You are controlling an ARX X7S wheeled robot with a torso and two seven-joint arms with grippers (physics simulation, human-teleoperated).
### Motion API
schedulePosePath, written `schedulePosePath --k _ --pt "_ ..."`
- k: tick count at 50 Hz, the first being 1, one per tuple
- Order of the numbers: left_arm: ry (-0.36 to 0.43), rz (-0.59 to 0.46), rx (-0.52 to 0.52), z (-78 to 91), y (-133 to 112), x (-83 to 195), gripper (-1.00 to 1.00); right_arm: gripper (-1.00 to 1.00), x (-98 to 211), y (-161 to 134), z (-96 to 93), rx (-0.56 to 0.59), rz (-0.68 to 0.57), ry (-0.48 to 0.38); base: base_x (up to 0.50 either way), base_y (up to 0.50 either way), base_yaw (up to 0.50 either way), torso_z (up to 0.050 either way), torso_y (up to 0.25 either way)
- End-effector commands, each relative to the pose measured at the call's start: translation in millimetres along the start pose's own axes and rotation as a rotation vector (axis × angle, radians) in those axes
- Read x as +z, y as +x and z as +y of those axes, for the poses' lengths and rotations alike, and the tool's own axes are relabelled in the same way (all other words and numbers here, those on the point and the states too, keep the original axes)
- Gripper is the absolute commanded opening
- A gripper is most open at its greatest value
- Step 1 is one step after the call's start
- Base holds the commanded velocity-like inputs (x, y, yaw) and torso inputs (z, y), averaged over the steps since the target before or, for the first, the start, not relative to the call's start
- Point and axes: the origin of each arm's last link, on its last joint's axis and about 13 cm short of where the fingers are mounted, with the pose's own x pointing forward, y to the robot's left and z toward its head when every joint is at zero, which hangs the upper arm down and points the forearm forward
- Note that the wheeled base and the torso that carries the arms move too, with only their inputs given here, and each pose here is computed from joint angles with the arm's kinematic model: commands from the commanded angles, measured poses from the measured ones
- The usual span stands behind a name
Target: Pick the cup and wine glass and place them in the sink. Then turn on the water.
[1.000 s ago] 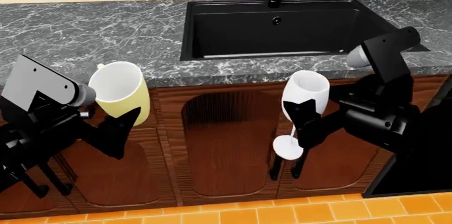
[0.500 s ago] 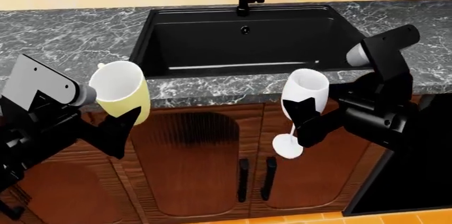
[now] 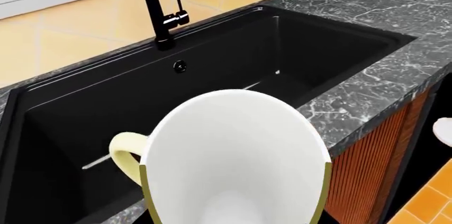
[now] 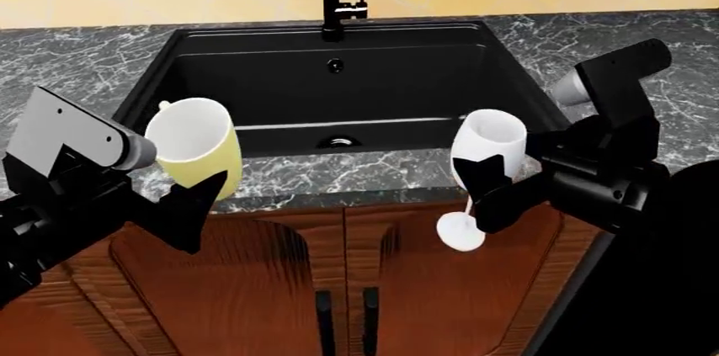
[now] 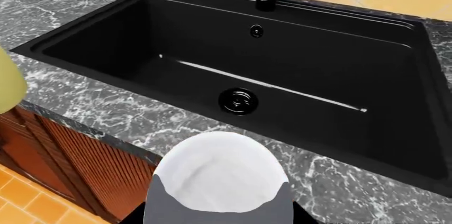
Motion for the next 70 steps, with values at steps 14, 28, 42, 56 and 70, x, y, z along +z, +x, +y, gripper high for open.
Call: schedulePosePath --k 14,28,42,56,70 --pt "0.002 -0.007 0.013 0.5 0.5 1.6 -1.00 -1.00 -1.3 1.5 -1.1 -0.008 -0.008 -0.011 0.00 0.00 0.18 0.000 0.001" --pt "0.002 -0.005 0.011 0.3 1.6 1.0 -1.00 -1.00 -2.2 0.8 -1.6 -0.005 -0.010 -0.003 0.00 0.00 0.27 0.001 0.001" --pt "0.005 -0.004 0.012 0.1 1.5 1.7 -1.00 -1.00 -2.7 0.5 -1.3 0.000 -0.013 0.002 -0.04 0.00 0.00 0.000 0.001" --pt "0.006 -0.006 0.011 0.1 0.7 2.7 -1.00 -1.00 -1.6 1.5 -0.9 0.005 -0.017 -0.005 -0.13 0.00 0.00 0.000 0.000" --pt "0.003 -0.007 0.011 0.6 0.6 1.0 -1.00 -1.00 0.3 0.2 0.0 0.004 -0.010 -0.011 0.00 -0.24 0.00 0.001 0.001"
